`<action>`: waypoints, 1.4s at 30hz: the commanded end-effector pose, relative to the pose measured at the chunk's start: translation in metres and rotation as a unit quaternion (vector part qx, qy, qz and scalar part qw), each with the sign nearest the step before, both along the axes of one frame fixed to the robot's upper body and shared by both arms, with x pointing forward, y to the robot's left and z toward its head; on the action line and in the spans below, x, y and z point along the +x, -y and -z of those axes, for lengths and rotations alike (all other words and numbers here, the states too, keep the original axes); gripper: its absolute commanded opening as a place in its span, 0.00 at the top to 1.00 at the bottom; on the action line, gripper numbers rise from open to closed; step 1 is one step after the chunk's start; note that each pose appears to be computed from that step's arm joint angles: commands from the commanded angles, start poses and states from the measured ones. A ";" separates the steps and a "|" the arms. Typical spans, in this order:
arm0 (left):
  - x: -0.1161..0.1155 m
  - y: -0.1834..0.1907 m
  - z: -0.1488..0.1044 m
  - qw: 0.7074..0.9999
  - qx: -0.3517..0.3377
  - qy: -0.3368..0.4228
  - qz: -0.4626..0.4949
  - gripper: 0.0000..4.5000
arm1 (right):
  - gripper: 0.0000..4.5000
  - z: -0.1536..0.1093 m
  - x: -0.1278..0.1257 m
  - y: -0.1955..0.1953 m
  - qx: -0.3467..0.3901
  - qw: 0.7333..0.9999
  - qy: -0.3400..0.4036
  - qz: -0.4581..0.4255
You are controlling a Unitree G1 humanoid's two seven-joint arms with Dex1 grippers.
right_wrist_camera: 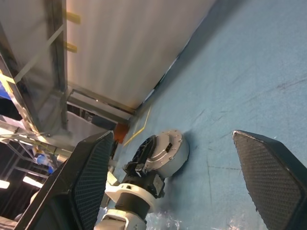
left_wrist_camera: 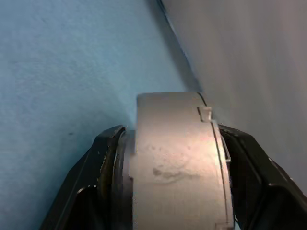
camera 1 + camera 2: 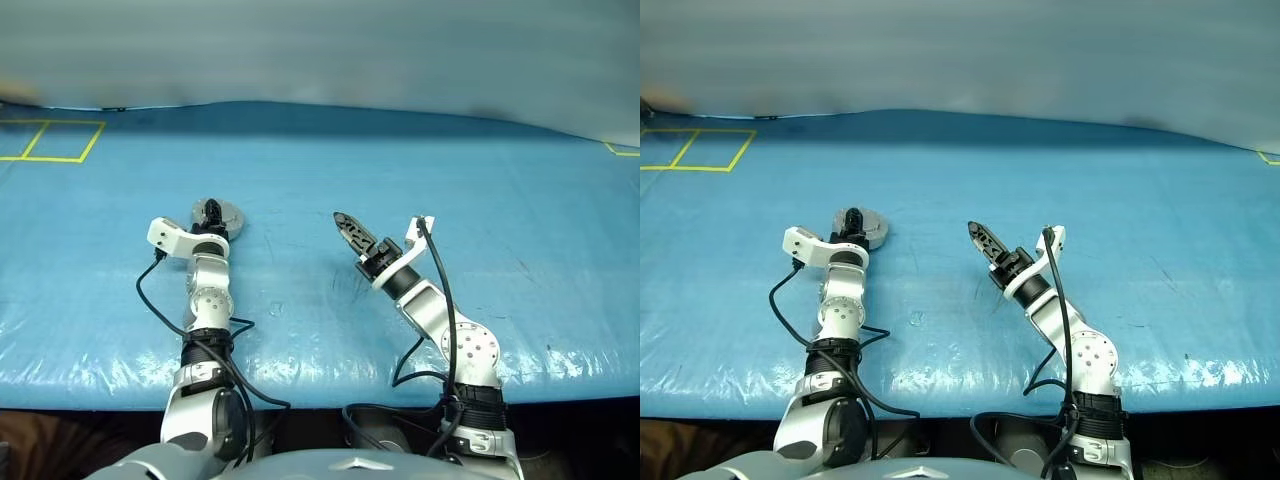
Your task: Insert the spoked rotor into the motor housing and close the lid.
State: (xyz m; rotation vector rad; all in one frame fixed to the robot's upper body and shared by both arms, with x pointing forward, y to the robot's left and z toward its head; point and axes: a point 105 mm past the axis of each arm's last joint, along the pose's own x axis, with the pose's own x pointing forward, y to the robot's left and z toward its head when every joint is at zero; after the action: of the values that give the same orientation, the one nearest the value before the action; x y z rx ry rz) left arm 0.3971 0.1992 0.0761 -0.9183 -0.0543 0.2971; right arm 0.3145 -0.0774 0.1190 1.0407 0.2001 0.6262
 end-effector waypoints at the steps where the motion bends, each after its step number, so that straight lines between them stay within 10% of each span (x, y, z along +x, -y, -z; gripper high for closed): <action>1: -0.001 -0.010 -0.014 0.998 0.062 0.023 -0.013 0.25 | 0.06 -0.015 -0.003 0.000 0.004 0.999 0.034 -0.001; 5: -0.023 -0.039 -0.011 0.985 0.146 -0.003 -0.092 0.01 | 0.06 -0.011 -0.005 0.000 0.005 1.000 0.027 -0.005; 15: -0.088 -0.089 -0.053 0.906 0.342 0.028 -0.246 0.01 | 0.06 -0.007 0.002 0.008 -0.079 0.995 0.062 0.030; 20: -0.076 -0.007 -0.078 0.898 0.409 0.162 -0.007 0.01 | 0.06 -0.007 0.011 0.039 -0.306 0.926 0.199 0.091; 29: -0.099 0.093 -0.024 0.782 0.459 0.167 0.387 0.01 | 0.06 0.023 0.000 0.064 -0.446 0.873 0.199 -0.020; 34: -0.110 0.108 0.005 0.708 0.506 0.130 0.475 0.01 | 0.06 0.030 0.001 0.078 -0.475 0.858 0.196 -0.015; 42: -0.113 0.109 0.001 0.701 0.498 0.142 0.491 0.00 | 0.03 0.030 -0.006 0.077 -0.461 0.860 0.214 -0.040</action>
State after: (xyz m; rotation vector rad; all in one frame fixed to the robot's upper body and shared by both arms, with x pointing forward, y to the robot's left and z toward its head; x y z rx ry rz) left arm 0.2835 0.0920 0.0591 0.2003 0.0629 -0.8355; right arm 0.3072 -0.1507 0.0749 -0.0280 0.1849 0.7084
